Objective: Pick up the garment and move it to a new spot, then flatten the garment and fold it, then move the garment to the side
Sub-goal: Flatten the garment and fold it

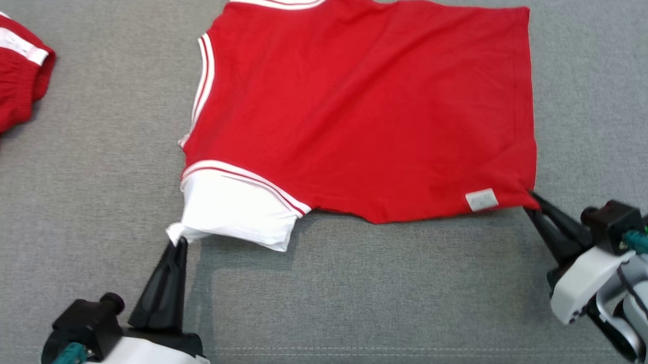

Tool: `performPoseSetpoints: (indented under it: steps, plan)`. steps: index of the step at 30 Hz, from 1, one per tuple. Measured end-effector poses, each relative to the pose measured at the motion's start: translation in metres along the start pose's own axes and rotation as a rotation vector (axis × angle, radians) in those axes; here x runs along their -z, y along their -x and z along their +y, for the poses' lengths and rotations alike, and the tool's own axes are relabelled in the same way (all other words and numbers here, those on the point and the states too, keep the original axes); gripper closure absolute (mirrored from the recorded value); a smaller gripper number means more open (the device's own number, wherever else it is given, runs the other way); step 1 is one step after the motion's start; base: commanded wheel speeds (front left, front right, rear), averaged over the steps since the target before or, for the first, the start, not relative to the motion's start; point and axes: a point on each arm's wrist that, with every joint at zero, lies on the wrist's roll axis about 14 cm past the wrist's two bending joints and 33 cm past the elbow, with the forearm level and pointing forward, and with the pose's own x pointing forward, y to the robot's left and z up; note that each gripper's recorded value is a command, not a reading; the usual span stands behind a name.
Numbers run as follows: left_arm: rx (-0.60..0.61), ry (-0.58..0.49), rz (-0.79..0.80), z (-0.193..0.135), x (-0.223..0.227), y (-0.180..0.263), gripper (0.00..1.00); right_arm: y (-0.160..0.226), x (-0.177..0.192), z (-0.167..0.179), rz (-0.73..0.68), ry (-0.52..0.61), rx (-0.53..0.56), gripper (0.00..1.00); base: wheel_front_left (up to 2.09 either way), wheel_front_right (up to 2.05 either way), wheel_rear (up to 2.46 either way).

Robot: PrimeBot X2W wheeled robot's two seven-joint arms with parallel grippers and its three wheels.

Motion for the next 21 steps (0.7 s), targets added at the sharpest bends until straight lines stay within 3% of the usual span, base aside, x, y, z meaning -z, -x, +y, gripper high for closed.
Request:
performPoseSetpoints:
  steps: [18, 19, 20, 21]
  plan:
    - [-0.042, 0.086, 0.228, 0.011, 0.052, 0.04, 1.0, 0.042, 0.031, 0.021, 0.067, -0.153, 0.121, 1.0, 0.0, 0.0, 0.0]
    - [-0.039, 0.09, 0.237, 0.011, 0.055, 0.04, 1.0, 0.042, 0.031, 0.021, 0.069, -0.16, 0.123, 0.85, 0.0, 0.0, 0.0]
    - [-0.037, 0.091, 0.259, 0.013, 0.06, 0.04, 1.0, 0.041, 0.031, 0.022, 0.066, -0.169, 0.128, 0.5, 0.0, 0.0, 0.0]
    - [-0.036, 0.095, 0.287, 0.013, 0.066, 0.041, 0.57, 0.041, 0.032, 0.022, 0.066, -0.177, 0.133, 0.08, 0.0, 0.0, 0.0]
